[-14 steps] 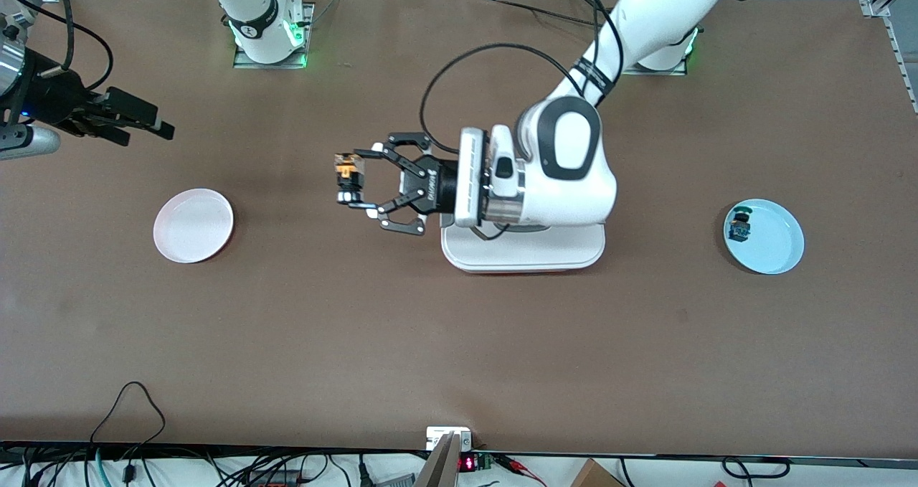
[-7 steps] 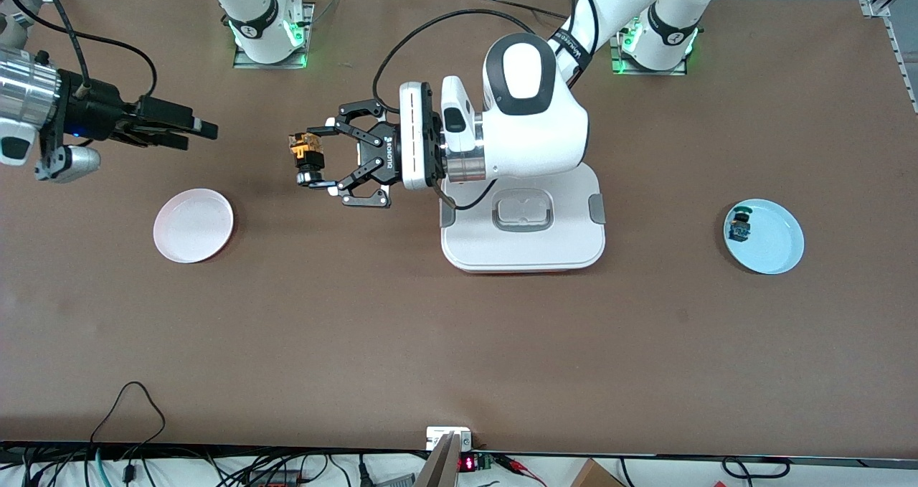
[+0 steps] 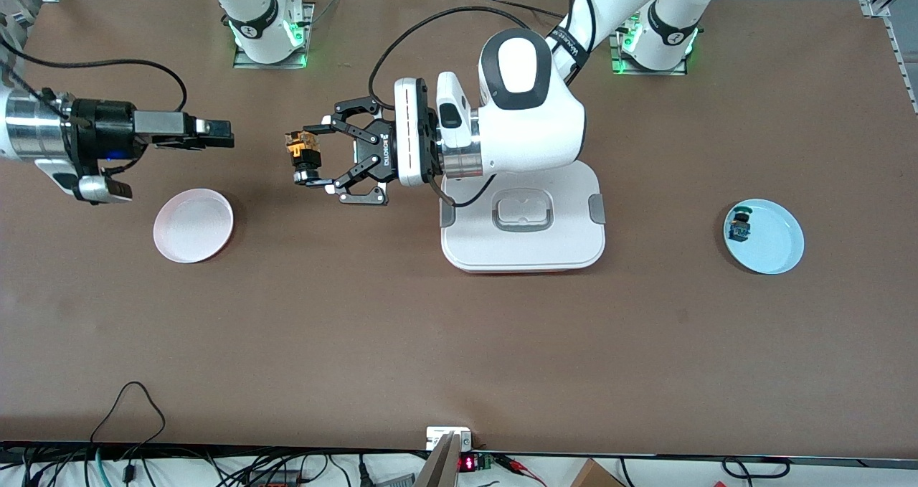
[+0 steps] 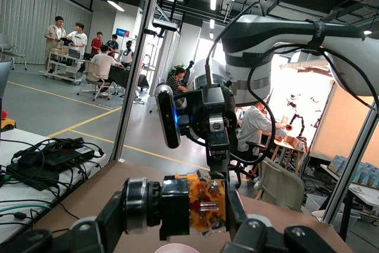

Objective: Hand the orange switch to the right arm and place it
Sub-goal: 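Hold the orange switch while the right gripper reaches to grasp it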

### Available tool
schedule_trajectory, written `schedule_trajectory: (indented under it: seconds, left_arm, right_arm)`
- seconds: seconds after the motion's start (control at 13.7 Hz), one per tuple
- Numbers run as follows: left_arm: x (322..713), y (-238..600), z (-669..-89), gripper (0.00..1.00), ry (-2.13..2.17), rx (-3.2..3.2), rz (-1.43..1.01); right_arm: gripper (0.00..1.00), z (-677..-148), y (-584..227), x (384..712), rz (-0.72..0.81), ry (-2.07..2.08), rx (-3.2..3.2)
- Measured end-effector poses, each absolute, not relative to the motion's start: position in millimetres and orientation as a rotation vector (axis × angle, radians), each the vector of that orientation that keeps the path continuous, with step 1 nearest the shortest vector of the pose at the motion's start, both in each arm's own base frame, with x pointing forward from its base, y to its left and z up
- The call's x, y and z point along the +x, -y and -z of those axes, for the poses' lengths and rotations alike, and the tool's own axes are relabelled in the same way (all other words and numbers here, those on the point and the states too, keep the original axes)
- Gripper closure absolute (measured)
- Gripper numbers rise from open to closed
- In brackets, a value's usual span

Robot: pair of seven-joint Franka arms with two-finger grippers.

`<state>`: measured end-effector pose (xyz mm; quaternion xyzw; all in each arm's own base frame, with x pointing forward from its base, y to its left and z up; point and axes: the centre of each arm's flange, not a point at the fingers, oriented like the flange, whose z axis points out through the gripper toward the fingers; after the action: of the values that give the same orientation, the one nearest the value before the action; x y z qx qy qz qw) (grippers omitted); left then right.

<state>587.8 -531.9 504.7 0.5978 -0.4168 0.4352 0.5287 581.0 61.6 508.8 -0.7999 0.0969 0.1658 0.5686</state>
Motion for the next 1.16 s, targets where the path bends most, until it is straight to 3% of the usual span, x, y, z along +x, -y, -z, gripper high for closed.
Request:
schedule_trajectory:
  seconds: [0.58,1.16]
  left_arm:
    - [587,533,-505,0.28,0.994,1.429,-1.04]
    - [588,532,-512,0.28,0.993,1.421,-1.051]
  right_arm:
    - [0.0,-466,-83,591,-0.523,-0.321,-1.565]
    - [0.0,-451,-113,608,-0.504,-0.307,-1.421]
